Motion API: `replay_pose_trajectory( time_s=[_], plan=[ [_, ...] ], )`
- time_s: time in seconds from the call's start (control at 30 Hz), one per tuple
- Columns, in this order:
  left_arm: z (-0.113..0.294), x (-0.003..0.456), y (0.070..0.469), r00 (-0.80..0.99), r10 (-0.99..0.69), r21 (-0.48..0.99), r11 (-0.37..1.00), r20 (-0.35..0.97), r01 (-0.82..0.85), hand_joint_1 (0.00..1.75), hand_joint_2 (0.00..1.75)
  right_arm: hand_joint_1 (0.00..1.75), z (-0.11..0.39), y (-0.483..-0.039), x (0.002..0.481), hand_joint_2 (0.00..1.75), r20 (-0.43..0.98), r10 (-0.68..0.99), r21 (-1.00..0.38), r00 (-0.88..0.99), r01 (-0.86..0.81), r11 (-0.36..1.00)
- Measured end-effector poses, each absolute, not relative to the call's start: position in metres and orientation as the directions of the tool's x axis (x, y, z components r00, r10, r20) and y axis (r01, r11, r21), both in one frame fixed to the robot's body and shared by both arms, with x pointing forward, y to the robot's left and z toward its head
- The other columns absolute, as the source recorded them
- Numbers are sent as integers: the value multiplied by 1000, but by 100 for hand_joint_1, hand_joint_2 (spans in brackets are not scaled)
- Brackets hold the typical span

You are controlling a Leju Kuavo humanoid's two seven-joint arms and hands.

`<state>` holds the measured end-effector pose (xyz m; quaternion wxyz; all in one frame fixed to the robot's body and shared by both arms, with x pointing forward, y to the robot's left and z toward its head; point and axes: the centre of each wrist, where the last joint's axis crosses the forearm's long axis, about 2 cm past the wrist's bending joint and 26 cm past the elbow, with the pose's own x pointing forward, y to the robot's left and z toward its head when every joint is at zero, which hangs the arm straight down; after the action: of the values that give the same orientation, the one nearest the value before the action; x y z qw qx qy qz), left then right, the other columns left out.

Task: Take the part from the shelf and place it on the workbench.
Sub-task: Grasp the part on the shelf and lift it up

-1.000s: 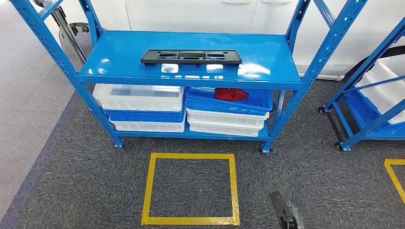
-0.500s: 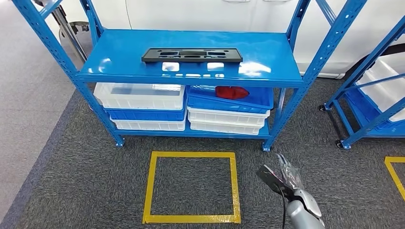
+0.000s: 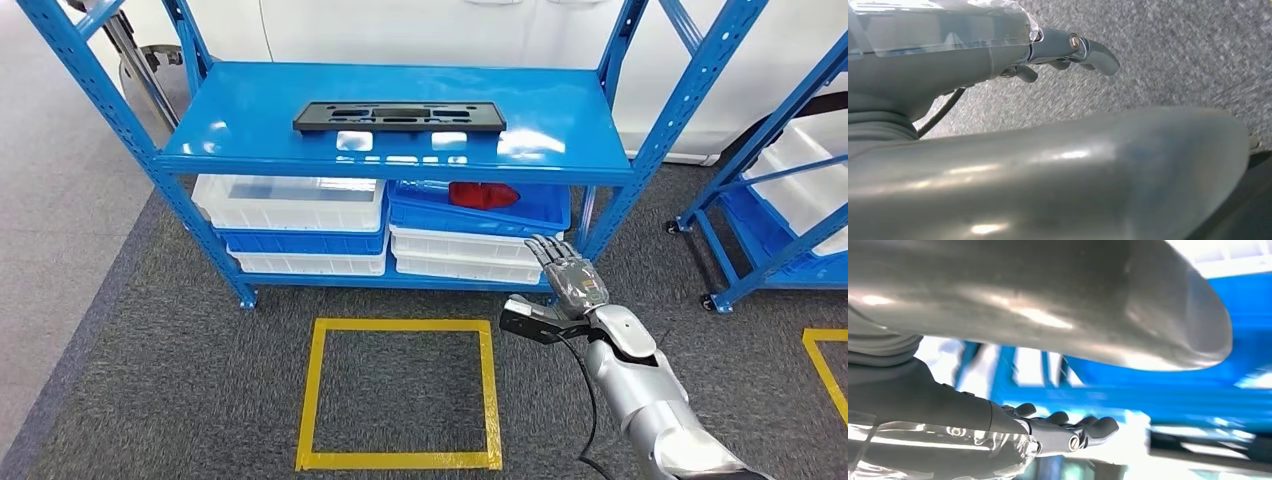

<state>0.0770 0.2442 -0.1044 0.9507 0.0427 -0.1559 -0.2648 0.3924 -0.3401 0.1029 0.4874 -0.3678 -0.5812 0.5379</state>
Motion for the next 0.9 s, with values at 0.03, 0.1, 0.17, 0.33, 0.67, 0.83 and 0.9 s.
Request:
replay_pose_trajectory(
  time_s=[0.03, 0.1, 0.17, 0.33, 0.67, 0.83, 0.9],
  plan=[
    [-104, 80, 244, 807, -521, 167, 854, 279, 493, 0, 0, 0, 110, -338, 398, 0, 140, 950, -989, -279, -82, 122],
    [-103, 84, 243, 799, -529, 175, 849, 286, 500, 0, 0, 0, 123, -335, 406, 0, 86, 943, -996, -322, -54, 72],
    [-102, 88, 242, 790, -536, 180, 844, 298, 504, 0, 0, 0, 132, -333, 413, 0, 42, 935, -999, -352, -32, 32],
    [-101, 92, 240, 782, -541, 184, 841, 309, 509, 0, 0, 0, 142, -333, 419, 0, -10, 927, -1000, -374, -8, -14],
    [-100, 96, 239, 782, -535, 186, 844, 319, 502, 0, 0, 0, 214, -341, 451, 0, -93, 904, -994, -416, 92, -60],
    [-101, 94, 239, 783, -531, 185, 847, 324, 498, 0, 0, 0, 229, -339, 457, 0, -128, 888, -990, -443, 114, -86],
    [-100, 95, 239, 783, -529, 185, 848, 327, 496, 0, 0, 0, 233, -337, 459, 0, -140, 882, -988, -451, 124, -94]
  ],
)
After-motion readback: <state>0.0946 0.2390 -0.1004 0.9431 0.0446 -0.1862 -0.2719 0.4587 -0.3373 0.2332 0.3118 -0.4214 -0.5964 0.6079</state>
